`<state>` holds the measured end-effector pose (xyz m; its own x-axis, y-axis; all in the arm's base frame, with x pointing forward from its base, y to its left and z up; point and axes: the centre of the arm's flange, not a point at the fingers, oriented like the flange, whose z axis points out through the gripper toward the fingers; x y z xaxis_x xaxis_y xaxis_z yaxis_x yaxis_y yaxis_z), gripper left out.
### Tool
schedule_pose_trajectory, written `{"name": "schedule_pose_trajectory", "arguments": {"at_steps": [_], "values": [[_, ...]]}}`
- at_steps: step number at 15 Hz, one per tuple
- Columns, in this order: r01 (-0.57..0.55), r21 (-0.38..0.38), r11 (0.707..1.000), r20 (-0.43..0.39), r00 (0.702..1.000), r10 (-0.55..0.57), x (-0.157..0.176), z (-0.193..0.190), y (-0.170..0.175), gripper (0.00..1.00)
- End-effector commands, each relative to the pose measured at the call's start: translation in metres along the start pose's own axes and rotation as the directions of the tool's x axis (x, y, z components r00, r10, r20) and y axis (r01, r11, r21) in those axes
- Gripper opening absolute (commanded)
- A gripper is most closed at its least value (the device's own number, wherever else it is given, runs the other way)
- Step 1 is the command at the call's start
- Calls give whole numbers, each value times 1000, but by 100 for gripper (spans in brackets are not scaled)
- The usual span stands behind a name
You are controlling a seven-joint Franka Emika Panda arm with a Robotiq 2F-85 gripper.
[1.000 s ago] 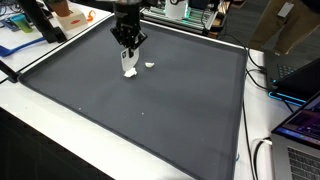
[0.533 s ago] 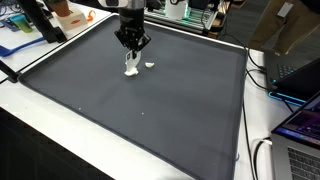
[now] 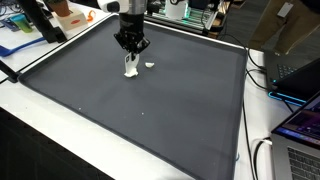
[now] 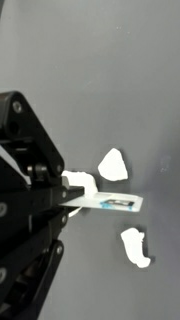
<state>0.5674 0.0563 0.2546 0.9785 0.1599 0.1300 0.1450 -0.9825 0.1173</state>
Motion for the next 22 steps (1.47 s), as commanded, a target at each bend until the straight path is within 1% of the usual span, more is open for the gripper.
{"name": "schedule_pose_trajectory", "arguments": {"at_steps": [1,4,7,8,9,10,11,13,14,15,16,19,22], "values": [[23,-30,999,102,995,-20,13,37,-18,1],[43,-35,998,143,989,-37,21,37,-26,1],[55,-70,996,199,979,-40,31,46,-24,1],[49,-78,996,210,977,-32,39,47,-22,1],[38,-68,997,234,972,-21,48,47,-22,1],[28,-35,999,290,957,-16,58,43,-20,1],[38,-54,998,183,983,-28,40,7,-18,4],[31,-56,998,226,974,-18,50,9,-18,4],[30,-57,998,235,972,-16,52,9,-18,4],[32,-52,998,248,969,-18,55,16,-22,1],[36,-28,999,255,967,-27,62,19,-26,1],[38,-28,999,238,971,-30,82,24,-34,1],[32,-57,998,232,973,-18,97,28,-36,1]]}}
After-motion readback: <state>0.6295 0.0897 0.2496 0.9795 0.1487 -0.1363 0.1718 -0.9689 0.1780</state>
